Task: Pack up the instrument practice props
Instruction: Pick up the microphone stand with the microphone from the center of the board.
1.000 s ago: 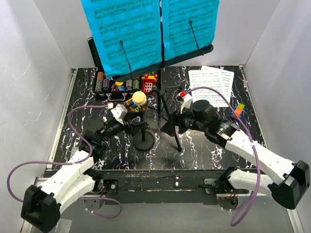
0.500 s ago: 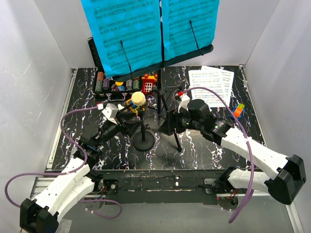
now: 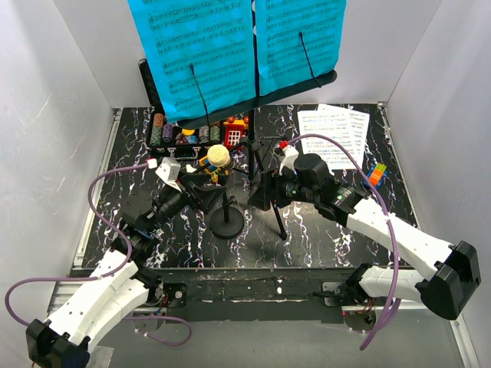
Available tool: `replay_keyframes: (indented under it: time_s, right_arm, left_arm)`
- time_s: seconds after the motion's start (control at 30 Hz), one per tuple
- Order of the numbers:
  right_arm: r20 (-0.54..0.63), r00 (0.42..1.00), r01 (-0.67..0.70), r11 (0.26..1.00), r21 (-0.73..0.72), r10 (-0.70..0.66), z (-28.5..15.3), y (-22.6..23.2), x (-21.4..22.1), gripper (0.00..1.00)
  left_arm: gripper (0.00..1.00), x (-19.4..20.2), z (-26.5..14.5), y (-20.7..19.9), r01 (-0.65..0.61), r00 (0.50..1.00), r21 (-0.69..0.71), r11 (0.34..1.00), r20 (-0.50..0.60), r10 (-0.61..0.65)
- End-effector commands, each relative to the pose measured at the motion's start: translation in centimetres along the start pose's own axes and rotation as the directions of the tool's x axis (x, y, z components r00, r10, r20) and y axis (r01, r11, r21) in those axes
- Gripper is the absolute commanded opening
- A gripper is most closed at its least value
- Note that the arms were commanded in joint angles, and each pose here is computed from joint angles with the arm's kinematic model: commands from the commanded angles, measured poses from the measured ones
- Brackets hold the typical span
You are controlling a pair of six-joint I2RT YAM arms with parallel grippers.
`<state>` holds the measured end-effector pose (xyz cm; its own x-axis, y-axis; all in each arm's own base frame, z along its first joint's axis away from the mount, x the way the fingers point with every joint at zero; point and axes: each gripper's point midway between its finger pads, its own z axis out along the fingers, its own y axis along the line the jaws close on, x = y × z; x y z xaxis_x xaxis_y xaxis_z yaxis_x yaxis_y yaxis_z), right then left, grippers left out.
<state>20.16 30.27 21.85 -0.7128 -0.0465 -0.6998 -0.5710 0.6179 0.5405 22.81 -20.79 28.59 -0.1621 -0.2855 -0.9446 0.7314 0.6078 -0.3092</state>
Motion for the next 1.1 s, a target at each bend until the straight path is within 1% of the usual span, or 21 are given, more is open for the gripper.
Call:
replay_keyframes:
  time_s: [0.0, 0.03, 0.1, 0.13, 0.27, 0.4, 0.47, 0.7, 0.93, 1.07]
  right_arm:
    - [0.062, 0.998, 0.018, 0.999, -0.029, -0.016, -0.5, 1.3, -2.2, 0.82]
    - [0.062, 0.998, 0.017, 0.999, -0.029, -0.016, -0.5, 1.3, -2.2, 0.82]
    - [0.065, 0.998, 0.022, 1.0, -0.021, -0.021, -0.6, 1.2, -2.2, 0.82]
    - [0.069, 0.997, 0.023, 1.0, -0.02, -0.021, -0.6, 1.2, -2.3, 0.82]
    - [0.071, 0.997, 0.028, 0.999, -0.015, -0.027, -0.8, 1.2, -2.4, 0.82]
    - [0.078, 0.996, 0.032, 0.999, -0.009, -0.031, -1.1, 1.1, -2.5, 0.82]
    - [0.078, 0.997, 0.031, 0.999, -0.007, -0.031, -1.1, 1.1, -2.5, 0.82]
    - [0.079, 0.996, 0.042, 0.999, 0.003, -0.042, -1.4, 1.0, -2.6, 0.82]
    - [0.078, 0.996, 0.044, 0.999, 0.008, -0.045, -1.7, 1.0, -2.6, 0.82]
    - [0.084, 0.995, 0.049, 0.999, 0.013, -0.05, -2.0, 1.0, -2.6, 0.82]
  left_arm:
    - [0.7, -2.1, 0.0, -0.5, 0.021, 1.0, -0.021, 1.0, 0.018, -0.02]
    - [0.72, -2.2, 0.0, -0.5, 0.02, 1.0, -0.023, 1.0, 0.017, -0.019]
    - [0.97, -2.3, 0.3, -0.3, 0.012, 1.0, -0.028, 1.0, 0.014, -0.011]
    - [0.98, -2.4, 0.5, -0.2, 0.006, 1.0, -0.03, 1.0, 0.007, -0.006]
    - [0.98, -2.3, 1.3, 0.4, -0.017, 0.999, -0.055, 0.998, -0.033, 0.015]
    - [0.98, -2.8, 1.9, 0.8, -0.039, 0.999, -0.074, 0.997, -0.039, 0.036]
    - [0.96, -2.9, 2.2, 0.8, -0.054, 0.998, -0.068, 0.996, -0.046, 0.051]
    - [0.76, -2.4, 3.0, 0.2, -0.09, 0.993, -0.041, 0.995, -0.079, 0.086]
    - [0.66, -1.8, 4.0, -0.3, -0.122, 0.987, -0.03, 0.992, -0.11, 0.118]
    - [0.55, -1.6, 4.4, -0.6, -0.142, 0.983, -0.016, 0.99, -0.119, 0.14]
